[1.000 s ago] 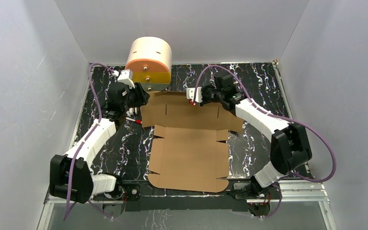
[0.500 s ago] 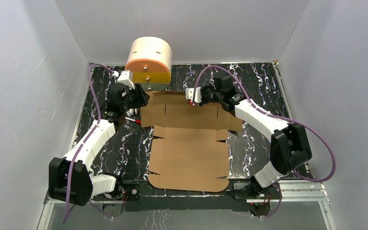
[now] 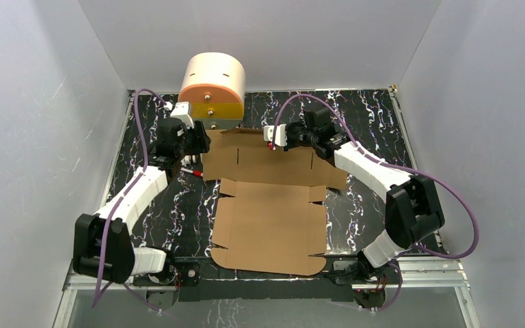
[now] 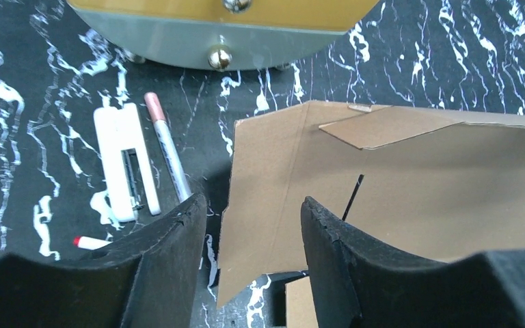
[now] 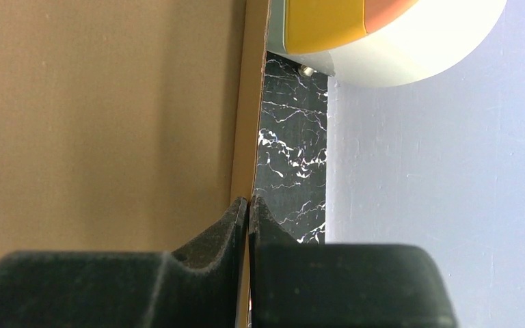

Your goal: Fold the paper box

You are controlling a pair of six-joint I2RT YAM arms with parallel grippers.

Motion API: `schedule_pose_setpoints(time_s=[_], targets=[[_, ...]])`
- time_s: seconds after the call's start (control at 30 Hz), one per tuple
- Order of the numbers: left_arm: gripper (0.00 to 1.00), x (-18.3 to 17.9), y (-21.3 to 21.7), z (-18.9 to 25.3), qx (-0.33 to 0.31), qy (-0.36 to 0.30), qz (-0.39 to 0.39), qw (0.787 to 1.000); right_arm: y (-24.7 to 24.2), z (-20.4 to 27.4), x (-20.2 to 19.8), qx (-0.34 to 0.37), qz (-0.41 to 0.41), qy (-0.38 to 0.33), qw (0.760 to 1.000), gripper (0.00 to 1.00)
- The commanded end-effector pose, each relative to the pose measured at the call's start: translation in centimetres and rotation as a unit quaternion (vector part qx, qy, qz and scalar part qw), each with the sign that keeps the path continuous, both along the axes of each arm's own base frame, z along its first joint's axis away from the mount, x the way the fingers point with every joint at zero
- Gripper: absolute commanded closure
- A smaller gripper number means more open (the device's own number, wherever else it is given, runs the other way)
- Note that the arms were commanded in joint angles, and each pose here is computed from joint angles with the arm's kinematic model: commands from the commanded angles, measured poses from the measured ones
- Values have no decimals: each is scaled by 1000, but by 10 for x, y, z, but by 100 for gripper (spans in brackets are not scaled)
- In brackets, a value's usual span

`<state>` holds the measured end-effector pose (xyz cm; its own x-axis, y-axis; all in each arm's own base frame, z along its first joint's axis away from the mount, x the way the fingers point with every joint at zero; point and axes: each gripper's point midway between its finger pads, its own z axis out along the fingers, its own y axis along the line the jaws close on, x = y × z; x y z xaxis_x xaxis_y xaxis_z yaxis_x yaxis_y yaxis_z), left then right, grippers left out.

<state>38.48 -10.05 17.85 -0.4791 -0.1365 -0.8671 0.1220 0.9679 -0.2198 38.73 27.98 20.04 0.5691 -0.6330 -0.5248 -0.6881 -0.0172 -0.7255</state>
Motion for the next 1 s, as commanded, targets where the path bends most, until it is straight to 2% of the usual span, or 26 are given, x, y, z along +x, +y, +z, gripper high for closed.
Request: schedule_pose_setpoints(time_s=[0.0,0.23,0.57,0.63,0.87,0.97], targets=[[49,15,-9,-1,-33,7,-28,999,6,4,1,2,5,-14,1000,88],[50,40,-10,-14,-83,37,-46,995,6,6,1,-7,9,-25,1000,88],[63,38,-35,-21,-108,53,-122,985,6,6,0,-16,11,-28,999,88],[68,35,-39,-20,-112,51,-134,983,5,9,2,-18,9,-33,999,88],[97,26,-45,-2,-130,31,-152,979,1,18,10,-37,2,-65,997,90],[100,23,-47,11,-138,16,-156,978,0,23,13,-41,1,-77,996,91]])
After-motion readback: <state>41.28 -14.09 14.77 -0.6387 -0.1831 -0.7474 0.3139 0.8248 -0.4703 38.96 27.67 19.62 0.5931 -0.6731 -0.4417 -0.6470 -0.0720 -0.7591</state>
